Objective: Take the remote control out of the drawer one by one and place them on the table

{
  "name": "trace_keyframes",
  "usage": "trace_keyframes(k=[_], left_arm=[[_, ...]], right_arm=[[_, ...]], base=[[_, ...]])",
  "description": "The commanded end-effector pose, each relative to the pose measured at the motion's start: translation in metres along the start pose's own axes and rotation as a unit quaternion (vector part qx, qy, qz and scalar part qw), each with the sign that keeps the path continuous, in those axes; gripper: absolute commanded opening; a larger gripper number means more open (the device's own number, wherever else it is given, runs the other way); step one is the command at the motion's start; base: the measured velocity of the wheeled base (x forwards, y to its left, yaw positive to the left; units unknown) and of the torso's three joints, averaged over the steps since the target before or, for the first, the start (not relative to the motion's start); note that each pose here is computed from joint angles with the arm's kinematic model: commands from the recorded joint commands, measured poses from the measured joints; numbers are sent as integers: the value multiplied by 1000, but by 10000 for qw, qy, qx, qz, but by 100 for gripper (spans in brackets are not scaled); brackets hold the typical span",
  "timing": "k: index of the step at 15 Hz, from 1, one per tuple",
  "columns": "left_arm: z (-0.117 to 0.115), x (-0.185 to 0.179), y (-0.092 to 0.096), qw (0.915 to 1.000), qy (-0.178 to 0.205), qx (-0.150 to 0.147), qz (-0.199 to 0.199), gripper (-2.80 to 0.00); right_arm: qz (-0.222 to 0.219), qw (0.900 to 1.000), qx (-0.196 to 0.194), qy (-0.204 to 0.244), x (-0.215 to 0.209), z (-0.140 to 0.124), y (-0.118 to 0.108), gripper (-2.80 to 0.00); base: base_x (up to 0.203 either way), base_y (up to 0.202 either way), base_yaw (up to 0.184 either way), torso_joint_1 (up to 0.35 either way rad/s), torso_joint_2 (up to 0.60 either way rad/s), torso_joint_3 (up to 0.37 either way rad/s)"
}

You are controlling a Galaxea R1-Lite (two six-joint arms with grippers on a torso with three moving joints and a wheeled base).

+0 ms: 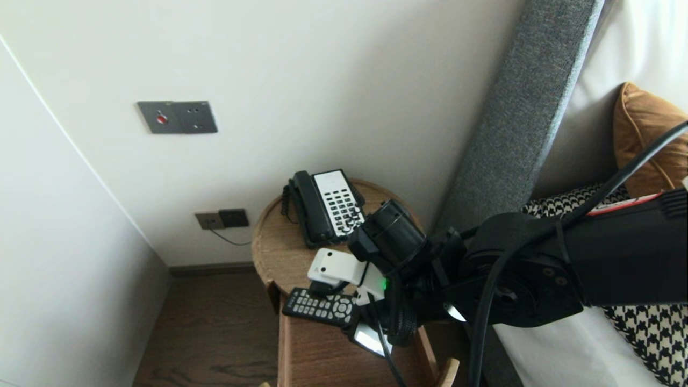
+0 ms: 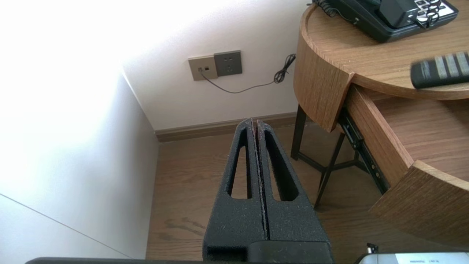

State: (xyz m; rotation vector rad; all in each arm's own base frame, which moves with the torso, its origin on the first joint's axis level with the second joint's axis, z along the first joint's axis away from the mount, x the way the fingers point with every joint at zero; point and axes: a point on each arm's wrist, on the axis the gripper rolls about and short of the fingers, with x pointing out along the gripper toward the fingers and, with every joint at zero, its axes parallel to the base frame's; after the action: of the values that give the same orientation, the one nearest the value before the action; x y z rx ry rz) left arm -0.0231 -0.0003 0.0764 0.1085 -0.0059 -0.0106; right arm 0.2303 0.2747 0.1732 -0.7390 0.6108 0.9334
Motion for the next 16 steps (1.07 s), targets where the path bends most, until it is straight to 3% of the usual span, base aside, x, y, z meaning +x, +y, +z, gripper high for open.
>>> trace_keyframes(k=[1, 7, 16], left_arm=[[0, 0, 0, 10000, -4, 2, 1, -280], [0, 0, 0, 10000, -4, 2, 1, -280], [0, 0, 0, 10000, -4, 2, 1, -280]], right_arm=[[-96, 9999, 51, -46, 3, 4, -9, -280], [-439, 9982, 402, 46, 38, 4, -53, -280], [-504, 9971, 512, 239, 66, -6, -71, -280]], base=[[0, 0, 0, 0, 0, 0], [0, 0, 0, 0, 0, 0], [0, 0, 0, 0, 0, 0]])
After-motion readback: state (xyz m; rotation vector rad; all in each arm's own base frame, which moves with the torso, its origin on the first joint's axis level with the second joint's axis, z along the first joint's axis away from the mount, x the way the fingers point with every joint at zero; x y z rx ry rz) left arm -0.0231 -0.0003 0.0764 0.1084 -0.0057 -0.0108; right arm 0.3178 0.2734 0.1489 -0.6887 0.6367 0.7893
